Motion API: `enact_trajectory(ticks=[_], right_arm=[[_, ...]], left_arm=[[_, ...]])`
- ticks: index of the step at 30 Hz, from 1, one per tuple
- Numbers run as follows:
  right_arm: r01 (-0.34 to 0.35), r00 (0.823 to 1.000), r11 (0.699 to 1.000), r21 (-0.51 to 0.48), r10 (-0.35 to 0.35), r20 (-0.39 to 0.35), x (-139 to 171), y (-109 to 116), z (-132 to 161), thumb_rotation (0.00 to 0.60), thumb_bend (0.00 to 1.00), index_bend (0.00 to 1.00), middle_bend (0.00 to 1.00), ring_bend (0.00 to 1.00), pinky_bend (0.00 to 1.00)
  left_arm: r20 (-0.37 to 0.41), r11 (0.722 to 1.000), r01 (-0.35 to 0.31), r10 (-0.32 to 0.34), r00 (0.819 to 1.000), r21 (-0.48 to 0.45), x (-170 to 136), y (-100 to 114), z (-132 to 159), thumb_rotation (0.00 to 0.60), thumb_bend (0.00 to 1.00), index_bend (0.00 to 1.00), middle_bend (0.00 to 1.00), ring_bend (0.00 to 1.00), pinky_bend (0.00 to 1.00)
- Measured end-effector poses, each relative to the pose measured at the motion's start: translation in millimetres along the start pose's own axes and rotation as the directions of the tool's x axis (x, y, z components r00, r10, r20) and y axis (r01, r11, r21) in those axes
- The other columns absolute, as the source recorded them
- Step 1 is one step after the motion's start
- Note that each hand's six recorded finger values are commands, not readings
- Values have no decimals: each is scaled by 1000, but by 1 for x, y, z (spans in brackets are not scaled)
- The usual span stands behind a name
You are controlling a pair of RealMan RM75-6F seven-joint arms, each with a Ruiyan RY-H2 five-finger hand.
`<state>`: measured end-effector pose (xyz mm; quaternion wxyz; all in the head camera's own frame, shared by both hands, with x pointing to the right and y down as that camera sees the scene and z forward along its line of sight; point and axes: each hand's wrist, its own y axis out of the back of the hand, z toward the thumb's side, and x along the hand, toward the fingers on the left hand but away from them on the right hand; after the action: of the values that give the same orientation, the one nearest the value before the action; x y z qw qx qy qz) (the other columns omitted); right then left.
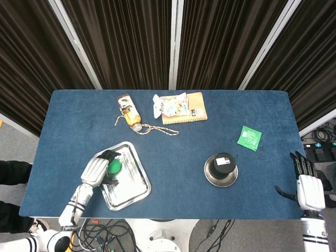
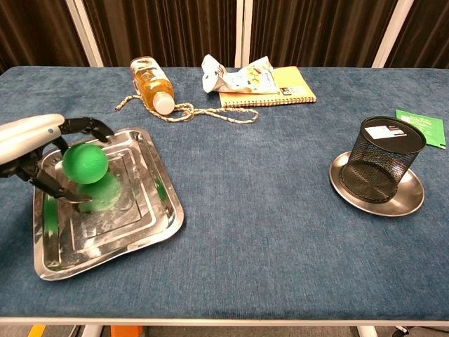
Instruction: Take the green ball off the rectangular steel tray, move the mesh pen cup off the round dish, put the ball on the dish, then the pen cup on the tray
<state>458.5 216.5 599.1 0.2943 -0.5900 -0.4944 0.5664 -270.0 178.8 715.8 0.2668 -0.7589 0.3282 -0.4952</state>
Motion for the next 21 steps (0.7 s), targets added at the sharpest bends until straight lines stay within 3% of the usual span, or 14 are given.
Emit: enact_trajectory(ticks=[11, 21], right_arm=[[-1, 1000, 1000, -2, 1, 8, 0, 0, -2, 600, 54, 0, 0, 0, 0], [4, 1000, 1000, -4, -4, 18, 0, 2, -6, 600, 53, 0, 0, 0, 0]], left_arm=[[-8, 999, -54, 54, 999, 4, 1, 7, 2, 600, 304, 477, 478, 436, 691], [70, 994, -109, 111, 991, -30, 5, 23, 27, 600, 312, 527, 509, 466, 712]])
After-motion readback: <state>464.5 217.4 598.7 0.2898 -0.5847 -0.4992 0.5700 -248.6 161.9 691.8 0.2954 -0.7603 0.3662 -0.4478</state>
